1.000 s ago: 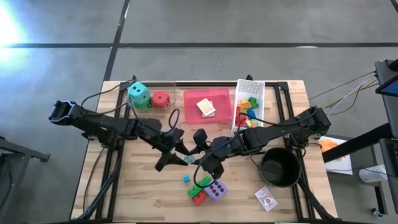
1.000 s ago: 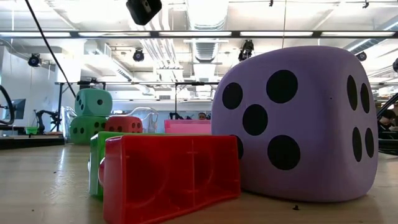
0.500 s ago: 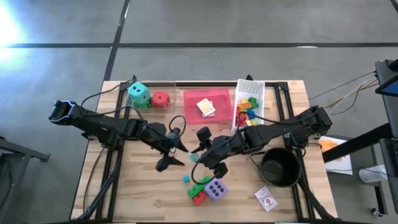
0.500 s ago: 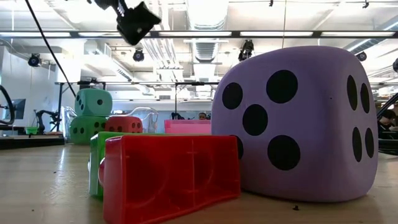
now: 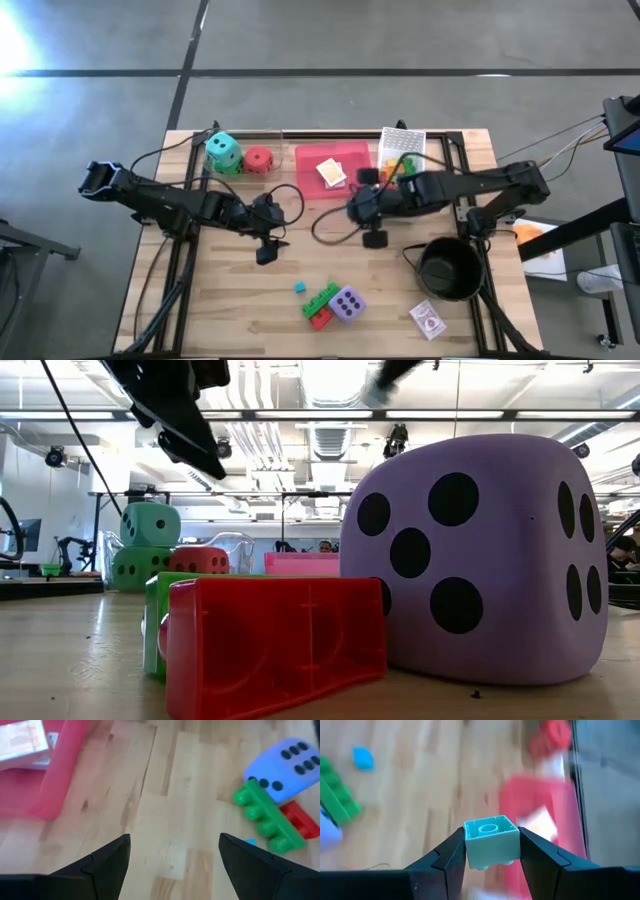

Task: Pick & Place Toys
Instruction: Put the small light blue game piece into the white bin

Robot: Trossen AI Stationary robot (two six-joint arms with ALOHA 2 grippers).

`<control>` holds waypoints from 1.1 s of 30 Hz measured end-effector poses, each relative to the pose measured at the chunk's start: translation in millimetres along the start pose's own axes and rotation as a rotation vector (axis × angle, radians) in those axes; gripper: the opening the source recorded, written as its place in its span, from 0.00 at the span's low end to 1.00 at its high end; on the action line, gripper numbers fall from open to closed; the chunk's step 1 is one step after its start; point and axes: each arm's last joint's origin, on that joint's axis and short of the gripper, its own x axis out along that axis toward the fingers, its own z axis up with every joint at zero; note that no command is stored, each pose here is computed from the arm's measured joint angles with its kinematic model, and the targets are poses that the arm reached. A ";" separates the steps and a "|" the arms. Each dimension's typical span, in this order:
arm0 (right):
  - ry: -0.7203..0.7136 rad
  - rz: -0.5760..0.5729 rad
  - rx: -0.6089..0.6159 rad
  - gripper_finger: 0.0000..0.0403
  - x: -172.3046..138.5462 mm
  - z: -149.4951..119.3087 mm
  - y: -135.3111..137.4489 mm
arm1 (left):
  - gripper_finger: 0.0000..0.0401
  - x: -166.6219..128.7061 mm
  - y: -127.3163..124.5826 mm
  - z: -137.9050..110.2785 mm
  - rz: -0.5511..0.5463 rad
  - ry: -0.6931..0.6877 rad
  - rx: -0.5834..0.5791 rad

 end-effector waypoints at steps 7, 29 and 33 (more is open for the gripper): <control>0.128 -0.071 0.180 0.39 -14.4 -30.3 -41.1 | 0.76 0.6 1.0 -2.7 0.012 0.019 0.066; 0.528 -0.171 0.864 0.39 68.3 -175.4 -130.5 | 0.77 9.8 4.5 -12.9 0.053 0.000 0.053; 0.504 -0.139 0.829 0.39 78.6 -183.2 -126.7 | 0.77 10.8 4.8 -14.4 0.054 0.001 0.052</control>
